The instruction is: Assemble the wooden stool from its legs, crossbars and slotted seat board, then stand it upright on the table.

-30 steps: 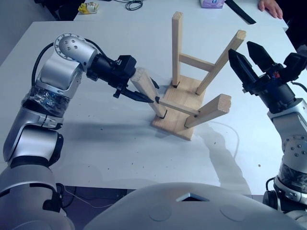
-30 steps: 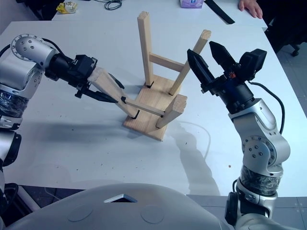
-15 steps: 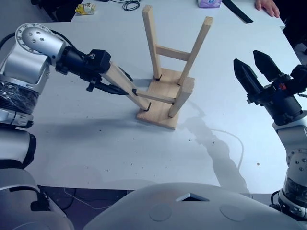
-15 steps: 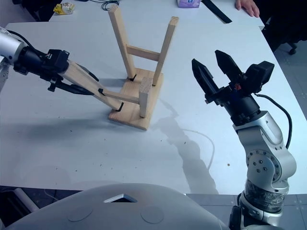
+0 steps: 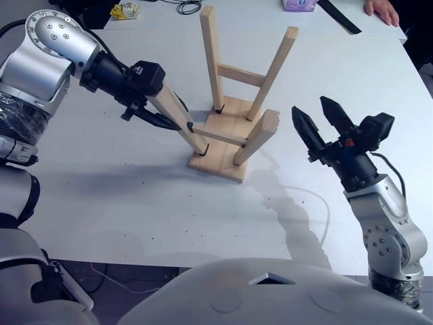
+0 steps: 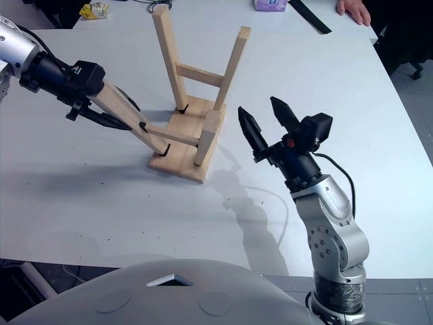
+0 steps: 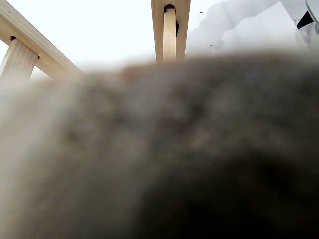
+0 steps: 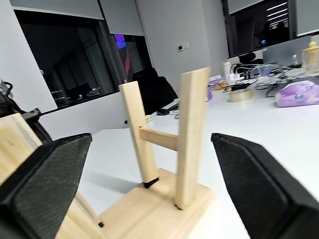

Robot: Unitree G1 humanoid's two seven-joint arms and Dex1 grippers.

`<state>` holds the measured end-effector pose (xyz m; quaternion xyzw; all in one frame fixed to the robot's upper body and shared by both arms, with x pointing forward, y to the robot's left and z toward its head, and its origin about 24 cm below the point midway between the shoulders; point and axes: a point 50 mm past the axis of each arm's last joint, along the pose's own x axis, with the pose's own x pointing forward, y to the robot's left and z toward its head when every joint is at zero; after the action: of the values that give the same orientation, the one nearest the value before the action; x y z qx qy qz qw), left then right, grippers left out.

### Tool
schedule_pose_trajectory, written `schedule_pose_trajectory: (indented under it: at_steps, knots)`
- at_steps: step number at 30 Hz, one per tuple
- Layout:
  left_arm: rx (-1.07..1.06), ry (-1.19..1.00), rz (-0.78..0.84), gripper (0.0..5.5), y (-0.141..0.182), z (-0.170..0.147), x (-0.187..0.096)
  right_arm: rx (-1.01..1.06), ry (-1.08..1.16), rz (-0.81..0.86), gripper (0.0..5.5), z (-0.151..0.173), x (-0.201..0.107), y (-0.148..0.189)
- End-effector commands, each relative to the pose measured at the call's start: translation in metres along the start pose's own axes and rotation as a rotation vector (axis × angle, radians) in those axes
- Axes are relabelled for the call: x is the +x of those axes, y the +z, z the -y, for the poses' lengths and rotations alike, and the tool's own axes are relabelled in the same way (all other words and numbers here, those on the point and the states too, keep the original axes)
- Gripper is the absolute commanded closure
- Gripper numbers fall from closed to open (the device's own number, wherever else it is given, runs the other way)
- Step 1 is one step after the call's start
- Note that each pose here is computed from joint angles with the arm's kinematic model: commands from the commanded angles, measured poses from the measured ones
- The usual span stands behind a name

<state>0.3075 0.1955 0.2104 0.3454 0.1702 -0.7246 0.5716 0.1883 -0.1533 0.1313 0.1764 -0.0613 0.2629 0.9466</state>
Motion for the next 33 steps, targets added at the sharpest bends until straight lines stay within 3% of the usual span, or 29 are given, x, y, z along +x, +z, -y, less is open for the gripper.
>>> schedule_pose_trajectory:
  at_steps: [1,9,16,33]
  knots:
    - [-0.072,-0.083,-0.042,3.45,-0.019,0.015,0.026,0.045,-0.055,0.024,1.08,-0.016,0.013,0.002]
    - [-0.088,-0.082,-0.005,3.45,-0.018,0.032,0.044,0.166,-0.252,0.119,1.08,-0.05,0.032,0.017]
    - [-0.077,-0.093,0.013,3.45,-0.013,0.031,0.059,0.132,-0.342,0.052,1.08,-0.054,0.045,0.005]
    - [0.005,-0.252,0.065,3.45,0.013,0.024,0.096,0.076,-0.288,-0.037,1.08,-0.065,0.064,-0.01]
